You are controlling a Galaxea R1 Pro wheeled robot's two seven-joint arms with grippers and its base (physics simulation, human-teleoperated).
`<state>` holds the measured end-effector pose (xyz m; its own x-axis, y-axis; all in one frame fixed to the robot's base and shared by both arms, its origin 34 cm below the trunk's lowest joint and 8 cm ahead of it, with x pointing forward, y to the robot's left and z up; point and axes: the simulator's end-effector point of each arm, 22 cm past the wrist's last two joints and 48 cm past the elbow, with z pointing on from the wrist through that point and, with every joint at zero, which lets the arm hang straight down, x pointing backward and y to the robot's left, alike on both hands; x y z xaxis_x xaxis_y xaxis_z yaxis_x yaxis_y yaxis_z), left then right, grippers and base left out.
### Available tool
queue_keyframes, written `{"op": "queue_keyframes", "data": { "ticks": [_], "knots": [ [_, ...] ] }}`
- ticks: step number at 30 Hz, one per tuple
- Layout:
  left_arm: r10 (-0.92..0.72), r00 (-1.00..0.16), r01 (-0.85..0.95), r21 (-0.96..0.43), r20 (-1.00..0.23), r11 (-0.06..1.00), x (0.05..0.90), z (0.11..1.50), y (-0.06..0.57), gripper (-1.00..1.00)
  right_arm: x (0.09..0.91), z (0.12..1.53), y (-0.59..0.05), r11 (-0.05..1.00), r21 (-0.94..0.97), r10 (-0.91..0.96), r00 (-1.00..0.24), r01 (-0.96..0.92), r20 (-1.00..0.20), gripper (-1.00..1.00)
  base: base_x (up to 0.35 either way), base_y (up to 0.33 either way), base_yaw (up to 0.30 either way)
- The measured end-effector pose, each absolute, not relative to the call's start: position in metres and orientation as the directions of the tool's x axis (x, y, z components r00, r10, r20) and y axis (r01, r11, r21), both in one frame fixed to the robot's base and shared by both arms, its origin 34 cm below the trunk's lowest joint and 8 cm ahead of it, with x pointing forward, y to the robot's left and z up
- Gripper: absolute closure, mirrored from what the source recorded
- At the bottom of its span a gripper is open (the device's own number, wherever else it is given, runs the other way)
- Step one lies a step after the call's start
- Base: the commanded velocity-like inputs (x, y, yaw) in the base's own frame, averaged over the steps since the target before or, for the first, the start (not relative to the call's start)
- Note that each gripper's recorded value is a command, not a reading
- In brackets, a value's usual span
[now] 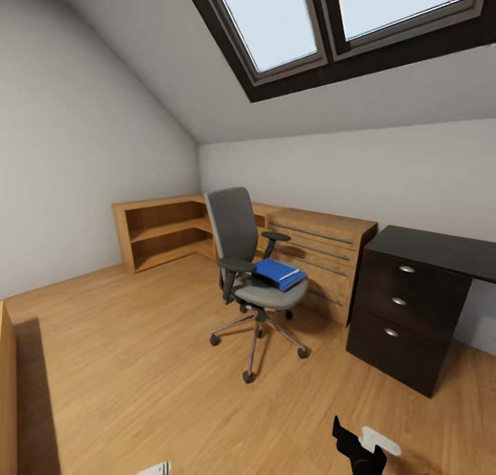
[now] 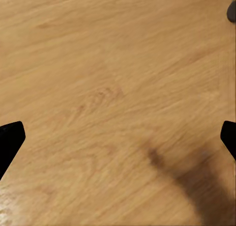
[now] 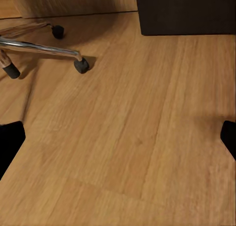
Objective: In the bedroom, organize the workspace by keeping the computer under the desk, ensuring the monitor is on the desk, placing the keyboard on the desk next to the monitor, placing the mouse on the desk next to the keyboard, moving the folder from the swivel chair onto the desk next to the mouse, stacking the notebook on top of the folder with the pen on top of the notebook, and positioning the swivel chair next to the desk.
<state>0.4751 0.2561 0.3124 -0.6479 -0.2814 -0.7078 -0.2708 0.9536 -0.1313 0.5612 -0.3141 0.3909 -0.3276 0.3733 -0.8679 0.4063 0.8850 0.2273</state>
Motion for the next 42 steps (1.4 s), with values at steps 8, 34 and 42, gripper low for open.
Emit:
{"op": "queue_keyframes", "data": {
  "ticks": [8,34,42],
  "knots": [
    [-0.281,-0.648,-0.271,-0.131,-0.708,0.954,0.479,0.33,0.257,-1.0,0.566,0.41,-0.315,0.886,0.227,0.371,-0.325,0.405,-0.87,-1.0,0.0,0.0,-0.2],
    [-0.281,-0.648,-0.27,-0.131,-0.708,0.954,0.492,0.387,0.256,-1.0,0.572,0.463,-0.311,0.926,0.167,0.291,-0.359,0.339,-0.887,-1.0,0.0,0.0,-0.05],
    [-0.281,-0.646,-0.27,-0.132,-0.71,0.954,0.495,0.405,0.256,-1.0,0.576,0.48,-0.311,0.926,0.168,0.291,-0.358,0.337,-0.887,-1.0,0.0,0.0,-0.243]
  ]
}}
